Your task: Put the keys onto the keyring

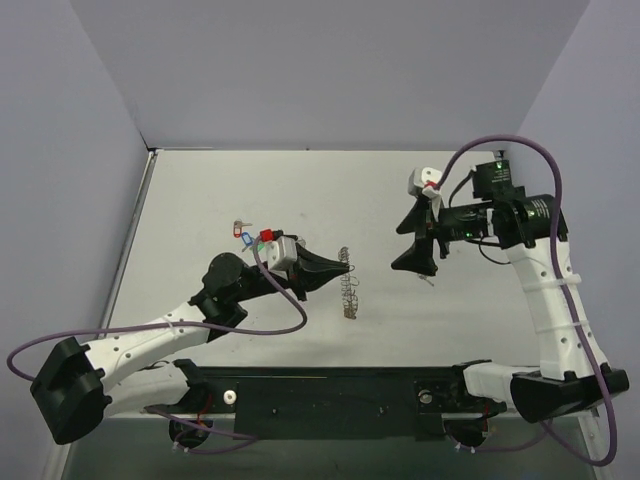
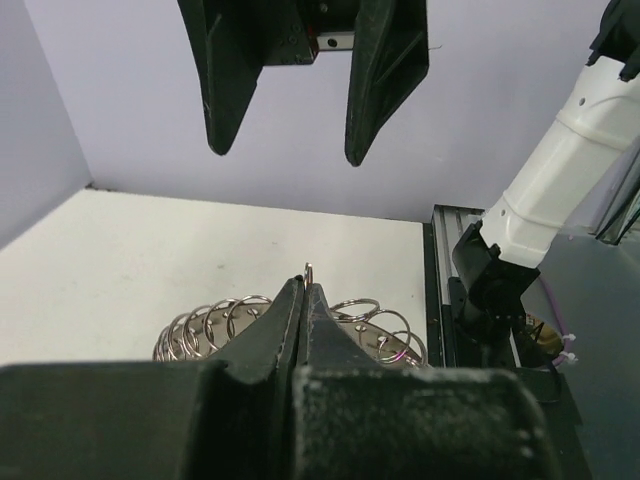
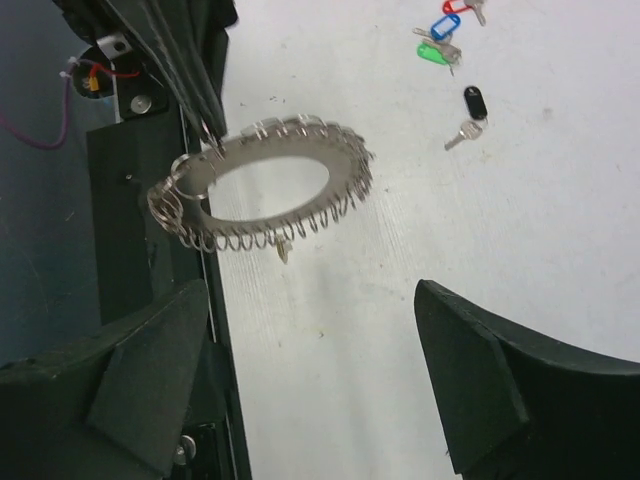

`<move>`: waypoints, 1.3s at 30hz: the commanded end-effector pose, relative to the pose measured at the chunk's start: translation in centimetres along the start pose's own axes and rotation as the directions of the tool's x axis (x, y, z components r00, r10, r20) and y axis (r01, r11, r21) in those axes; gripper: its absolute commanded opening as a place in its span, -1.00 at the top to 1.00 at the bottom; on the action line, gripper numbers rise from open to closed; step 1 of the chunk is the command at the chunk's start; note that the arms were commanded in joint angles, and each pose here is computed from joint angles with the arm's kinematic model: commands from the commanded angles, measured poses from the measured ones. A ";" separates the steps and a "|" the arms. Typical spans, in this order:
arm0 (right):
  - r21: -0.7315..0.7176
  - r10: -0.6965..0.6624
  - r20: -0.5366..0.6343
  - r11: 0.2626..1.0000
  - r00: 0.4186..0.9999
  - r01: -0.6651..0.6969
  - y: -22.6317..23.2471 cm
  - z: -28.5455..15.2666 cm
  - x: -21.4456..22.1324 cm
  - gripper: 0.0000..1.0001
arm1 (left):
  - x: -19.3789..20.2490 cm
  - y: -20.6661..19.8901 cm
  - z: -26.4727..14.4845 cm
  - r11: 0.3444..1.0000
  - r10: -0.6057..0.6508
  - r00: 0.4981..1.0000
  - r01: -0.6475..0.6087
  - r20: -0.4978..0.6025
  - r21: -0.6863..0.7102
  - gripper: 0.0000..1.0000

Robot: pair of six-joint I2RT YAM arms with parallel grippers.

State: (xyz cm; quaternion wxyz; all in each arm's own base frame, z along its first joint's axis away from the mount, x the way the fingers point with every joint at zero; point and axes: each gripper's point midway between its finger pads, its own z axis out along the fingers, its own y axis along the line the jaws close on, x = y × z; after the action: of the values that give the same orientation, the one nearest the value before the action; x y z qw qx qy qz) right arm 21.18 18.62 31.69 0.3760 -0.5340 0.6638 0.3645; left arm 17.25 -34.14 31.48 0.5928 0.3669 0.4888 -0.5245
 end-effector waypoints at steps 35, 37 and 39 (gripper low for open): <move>0.117 0.473 -0.003 0.875 0.881 -0.470 -2.8 -1.6 15.2 -0.56 | -3.7 -1.0 -2.8 0.963 0.195 0.977 -0.208 0.091 0.169 1.00; 0.136 0.482 -0.007 0.869 0.876 -0.477 -3.2 -1.8 15.5 -0.56 | -4.0 -0.6 -2.8 0.972 0.163 0.983 -0.175 0.085 0.156 1.00; 0.158 0.502 -0.008 0.854 0.865 -0.495 -3.7 -1.9 15.8 -0.57 | -4.2 -0.4 -2.7 0.977 0.138 0.986 -0.151 0.090 0.154 1.00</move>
State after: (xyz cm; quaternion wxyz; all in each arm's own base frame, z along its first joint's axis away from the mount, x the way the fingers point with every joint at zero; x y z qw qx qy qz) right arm 21.87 9.56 18.23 0.2884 -0.3374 0.8125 0.3780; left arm 16.40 -31.08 31.74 0.5966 0.4516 0.4223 -0.5117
